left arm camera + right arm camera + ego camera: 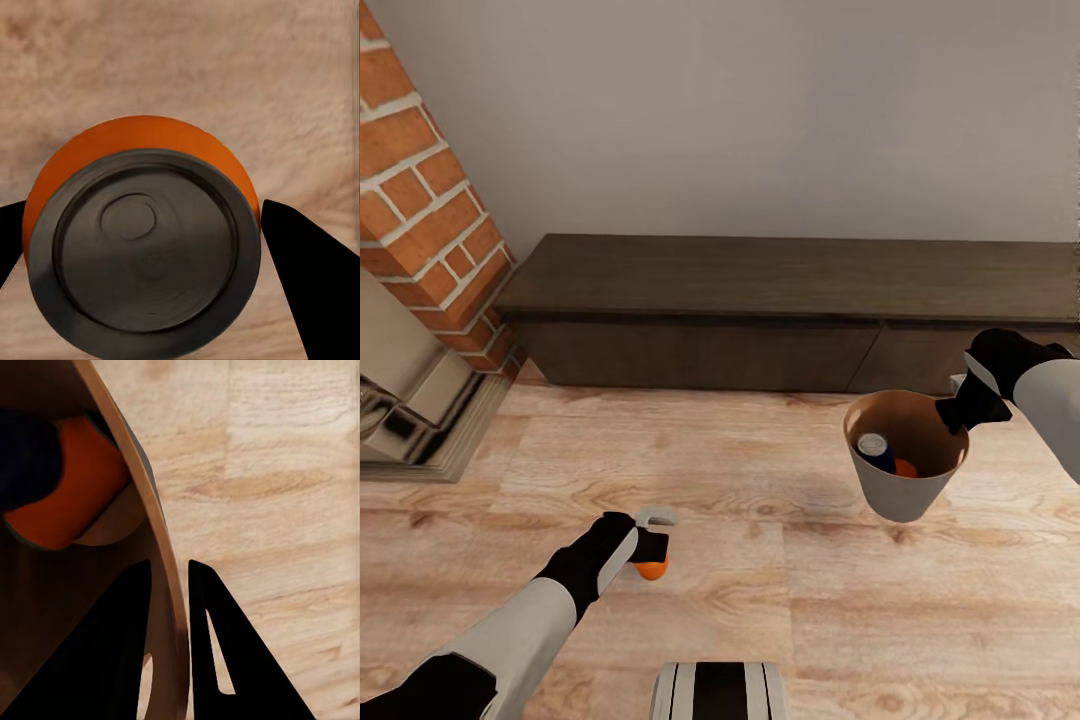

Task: Put the three can of soda from the living room inside the tash can in the kitchen.

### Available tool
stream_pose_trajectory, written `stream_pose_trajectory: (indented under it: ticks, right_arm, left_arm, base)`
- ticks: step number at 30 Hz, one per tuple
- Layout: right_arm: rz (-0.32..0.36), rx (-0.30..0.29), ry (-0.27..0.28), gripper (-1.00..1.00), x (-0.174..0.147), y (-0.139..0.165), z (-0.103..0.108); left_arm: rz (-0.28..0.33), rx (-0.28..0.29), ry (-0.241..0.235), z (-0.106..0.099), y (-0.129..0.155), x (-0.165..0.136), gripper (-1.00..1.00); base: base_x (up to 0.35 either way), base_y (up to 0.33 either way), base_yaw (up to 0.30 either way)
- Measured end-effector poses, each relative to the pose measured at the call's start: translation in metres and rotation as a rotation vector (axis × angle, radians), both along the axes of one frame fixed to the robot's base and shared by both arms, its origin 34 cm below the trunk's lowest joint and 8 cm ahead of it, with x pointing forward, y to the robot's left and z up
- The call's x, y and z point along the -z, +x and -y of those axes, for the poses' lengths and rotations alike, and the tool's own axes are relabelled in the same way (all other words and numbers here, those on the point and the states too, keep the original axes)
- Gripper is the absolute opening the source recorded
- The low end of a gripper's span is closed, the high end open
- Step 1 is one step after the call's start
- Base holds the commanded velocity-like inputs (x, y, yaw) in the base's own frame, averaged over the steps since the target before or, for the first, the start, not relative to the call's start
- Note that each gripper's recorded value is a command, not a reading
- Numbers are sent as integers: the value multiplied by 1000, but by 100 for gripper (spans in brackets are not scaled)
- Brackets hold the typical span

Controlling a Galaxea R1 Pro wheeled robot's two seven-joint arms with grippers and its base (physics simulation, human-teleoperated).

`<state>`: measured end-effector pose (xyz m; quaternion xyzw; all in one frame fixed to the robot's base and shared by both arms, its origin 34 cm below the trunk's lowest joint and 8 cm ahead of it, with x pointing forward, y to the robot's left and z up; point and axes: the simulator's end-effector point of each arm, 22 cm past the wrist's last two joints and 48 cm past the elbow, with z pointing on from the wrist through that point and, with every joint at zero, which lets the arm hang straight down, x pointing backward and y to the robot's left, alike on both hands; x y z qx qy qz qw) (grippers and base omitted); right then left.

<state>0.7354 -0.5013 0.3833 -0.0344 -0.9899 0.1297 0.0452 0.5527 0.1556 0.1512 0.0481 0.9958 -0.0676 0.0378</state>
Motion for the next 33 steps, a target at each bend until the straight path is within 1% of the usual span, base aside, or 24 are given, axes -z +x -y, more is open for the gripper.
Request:
stream_pose_trajectory:
  ticks: [10, 17, 21, 23, 24, 25, 26, 27, 28, 29, 30, 31, 32, 33]
  right_arm:
    - [34, -5, -3, -100, -25, 2, -1]
    - [59, -7, 8, -100, -41, 4, -7]
    - [52, -13, 9, -100, -41, -4, -10]
    - [20, -45, 1, -100, -30, -13, -21]
    - [20, -50, 9, -100, -29, -14, -27]
    - [16, -64, 15, -100, -25, -15, -35]
    - [-1, -85, 23, -100, -15, -22, -48]
    - [-22, -79, 48, -100, -5, -32, -59]
    - [-28, -73, 73, -100, 1, -38, -69]
    - [-22, -65, 94, -100, 1, -39, -75]
    - [-11, -70, 101, -100, 1, -36, -80]
    - [-11, -70, 108, -100, 2, -39, -83]
    - [-20, -73, 108, -100, 5, -44, -84]
    - [-21, -80, 96, -100, 2, -45, -82]
  left_arm:
    - [33, 4, -4, 1, 12, -20, -100]
    - [26, 12, -7, 0, 14, -34, -100]
    - [5, 17, -21, 0, 11, -42, -100]
    - [-12, 21, -72, 10, 8, -48, -100]
    - [-15, 25, -87, 13, 7, -51, -100]
    - [-27, 27, -125, 20, 6, -55, -100]
    - [-55, 34, -177, 26, 5, -65, -100]
    - [-56, 44, -199, 23, 16, -78, -100]
    - [-44, 51, -221, 17, 31, -97, -100]
    - [-32, 56, -232, 13, 41, -109, -100]
    - [-5, 67, -257, 7, 58, -132, -100]
    - [45, 83, -285, 0, 80, -161, -100]
    - [128, 110, -343, -8, 110, -202, -100]
    - [170, 126, -367, -10, 124, -224, -100]
  base:
    - [0, 0, 0]
    - [0, 0, 0]
    - [0, 0, 0]
    - [0, 0, 0]
    - [0, 0, 0]
    - [0, 0, 0]
    - [0, 0, 0]
    - [0, 0, 0]
    - [0, 0, 0]
    - [0, 0, 0]
    - [0, 0, 0]
    - [0, 0, 0]
    - [0, 0, 0]
    - [0, 0, 0]
